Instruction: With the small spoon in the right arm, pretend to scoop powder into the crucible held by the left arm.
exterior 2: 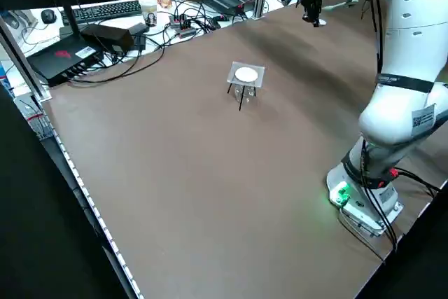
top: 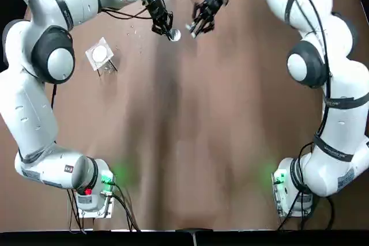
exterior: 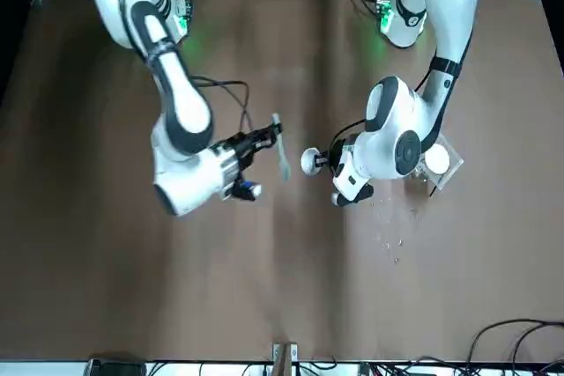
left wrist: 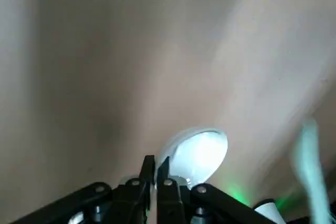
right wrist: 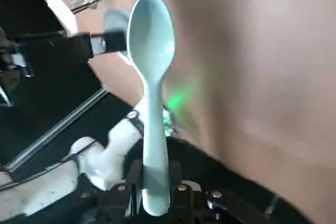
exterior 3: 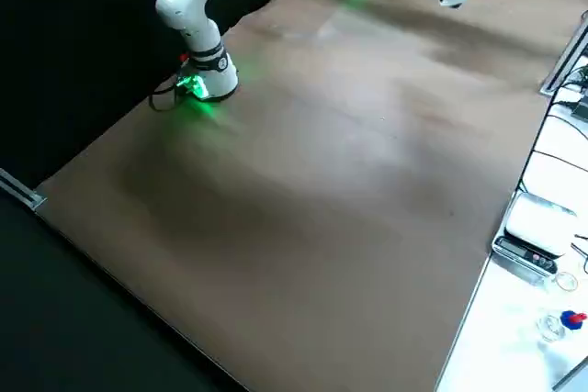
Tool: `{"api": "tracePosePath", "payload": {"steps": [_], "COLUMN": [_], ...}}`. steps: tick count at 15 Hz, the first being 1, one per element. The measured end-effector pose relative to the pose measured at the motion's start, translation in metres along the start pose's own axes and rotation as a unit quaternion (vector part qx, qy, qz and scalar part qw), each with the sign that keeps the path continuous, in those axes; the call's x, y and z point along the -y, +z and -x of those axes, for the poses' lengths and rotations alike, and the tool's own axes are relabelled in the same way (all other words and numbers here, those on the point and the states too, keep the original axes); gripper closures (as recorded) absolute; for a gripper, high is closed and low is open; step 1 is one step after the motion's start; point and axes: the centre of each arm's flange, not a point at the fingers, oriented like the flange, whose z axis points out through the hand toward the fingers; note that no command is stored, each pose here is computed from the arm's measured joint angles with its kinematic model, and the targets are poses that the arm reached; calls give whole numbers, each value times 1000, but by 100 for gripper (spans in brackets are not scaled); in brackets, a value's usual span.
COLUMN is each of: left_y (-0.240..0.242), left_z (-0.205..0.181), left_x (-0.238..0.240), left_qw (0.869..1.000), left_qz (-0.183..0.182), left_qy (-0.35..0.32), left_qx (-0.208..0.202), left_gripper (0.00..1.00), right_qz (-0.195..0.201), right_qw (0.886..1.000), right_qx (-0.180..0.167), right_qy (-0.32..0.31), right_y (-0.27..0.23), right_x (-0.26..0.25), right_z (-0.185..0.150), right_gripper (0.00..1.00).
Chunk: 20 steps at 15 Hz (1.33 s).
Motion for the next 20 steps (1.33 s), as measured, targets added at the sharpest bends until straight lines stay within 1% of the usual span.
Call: {"api": "tracePosePath", "payload": {"steps": [1, 3, 4, 5, 8, 10, 13, 14, 16, 18, 20], "left_y": [0, -4, -11, -22, -70, -107, -153, -164, -184, -200, -209], "left_z": [-1, -5, -11, -19, -39, -47, -54, -56, -61, -65, -68], "left_x": [1, 5, 12, 22, 73, 111, 165, 185, 231, 275, 309], "left_qw": [1000, 1000, 1000, 1000, 1000, 1000, 999, 999, 998, 997, 995], "left_qz": [-1, 0, 3, 7, 11, 17, 32, 39, 52, 66, 78], "left_qy": [0, 0, 2, 4, 5, 9, 14, 20, 32, 39, 51], "left_qx": [-1, -4, -8, -12, -3, 0, 7, 13, 26, 26, 21], "left_gripper": [94, 94, 94, 94, 94, 94, 94, 94, 94, 94, 94], "right_qz": [36, 92, 125, 156, 232, 277, 320, 336, 370, 398, 423], "right_qw": [999, 993, 988, 982, 959, 938, 908, 895, 867, 837, 802], "right_qx": [-25, -46, -47, -39, -14, 5, 38, 47, 58, 70, 93], "right_qy": [-24, -53, -72, -94, -164, -207, -269, -289, -327, -370, -411], "right_y": [-47, -82, -96, -108, -152, -188, -243, -260, -283, -296, -307], "right_x": [-21, -51, -68, -85, -141, -186, -254, -275, -308, -333, -356], "right_z": [0, -4, -5, -5, -4, -4, 4, 7, 7, 4, 2], "right_gripper": [76, 76, 76, 76, 76, 76, 76, 76, 76, 76, 76]}}
